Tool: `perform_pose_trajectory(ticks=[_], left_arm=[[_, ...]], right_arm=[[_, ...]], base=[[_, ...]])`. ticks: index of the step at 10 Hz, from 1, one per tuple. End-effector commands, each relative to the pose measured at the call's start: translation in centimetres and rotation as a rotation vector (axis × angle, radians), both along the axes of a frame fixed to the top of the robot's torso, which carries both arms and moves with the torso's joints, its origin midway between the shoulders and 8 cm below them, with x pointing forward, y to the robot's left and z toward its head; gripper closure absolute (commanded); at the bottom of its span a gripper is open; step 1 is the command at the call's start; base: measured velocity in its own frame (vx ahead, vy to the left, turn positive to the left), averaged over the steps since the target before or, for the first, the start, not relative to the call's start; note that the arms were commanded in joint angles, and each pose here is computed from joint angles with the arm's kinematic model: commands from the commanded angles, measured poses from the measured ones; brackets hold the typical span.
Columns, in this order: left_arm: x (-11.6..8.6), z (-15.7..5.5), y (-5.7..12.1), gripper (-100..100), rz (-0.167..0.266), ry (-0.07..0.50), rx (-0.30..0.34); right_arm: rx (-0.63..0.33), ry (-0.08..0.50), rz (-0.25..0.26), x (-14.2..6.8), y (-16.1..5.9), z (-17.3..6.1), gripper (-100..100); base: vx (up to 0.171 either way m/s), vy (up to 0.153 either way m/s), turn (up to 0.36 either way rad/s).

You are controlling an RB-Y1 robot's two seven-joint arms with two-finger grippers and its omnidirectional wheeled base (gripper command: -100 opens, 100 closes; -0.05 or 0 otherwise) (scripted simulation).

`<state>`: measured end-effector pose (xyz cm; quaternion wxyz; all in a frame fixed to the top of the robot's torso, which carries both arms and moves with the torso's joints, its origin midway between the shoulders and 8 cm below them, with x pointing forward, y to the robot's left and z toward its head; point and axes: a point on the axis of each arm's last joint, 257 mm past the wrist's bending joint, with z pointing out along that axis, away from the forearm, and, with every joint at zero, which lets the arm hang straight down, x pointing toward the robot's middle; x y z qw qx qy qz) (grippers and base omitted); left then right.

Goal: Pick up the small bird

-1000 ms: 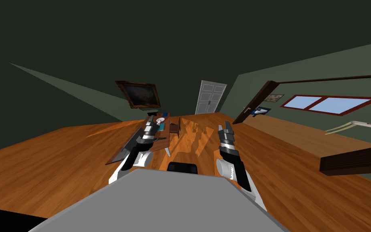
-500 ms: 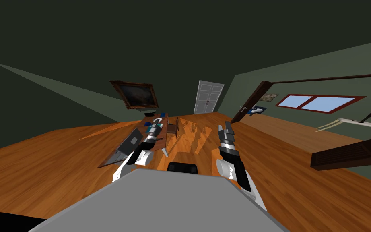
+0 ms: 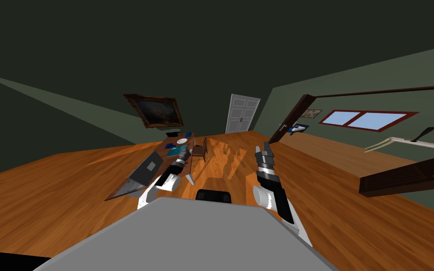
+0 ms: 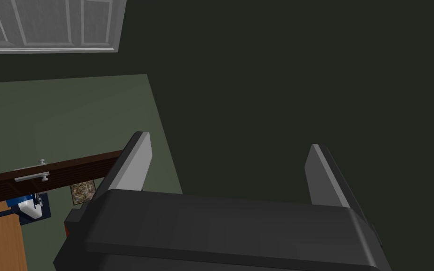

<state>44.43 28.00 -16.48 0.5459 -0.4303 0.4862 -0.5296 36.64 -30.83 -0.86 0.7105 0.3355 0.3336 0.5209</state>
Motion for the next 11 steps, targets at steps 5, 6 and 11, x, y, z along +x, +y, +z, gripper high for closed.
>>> perform_pose_trajectory(ticks=[5, 6, 11], left_arm=[[0.8, -8.9, 1.8, -100, 0.013, 0.238, 0.023], [0.5, -10.3, 2.2, -100, 0.021, 0.266, 0.023], [-0.1, -16.0, 4.2, -100, 0.042, 0.413, 0.035]], right_arm=[[0.0, 0.0, 0.0, 0.0, 0.0, 0.0, 0], [0.0, 0.0, 0.0, 0.0, 0.0, 0.0, 0], [0.0, 0.0, 0.0, 0.0, 0.0, 0.0, 0]], base=[[0.067, -0.073, -0.005], [0.067, -0.049, 0.006], [0.059, -0.035, 0.012]])
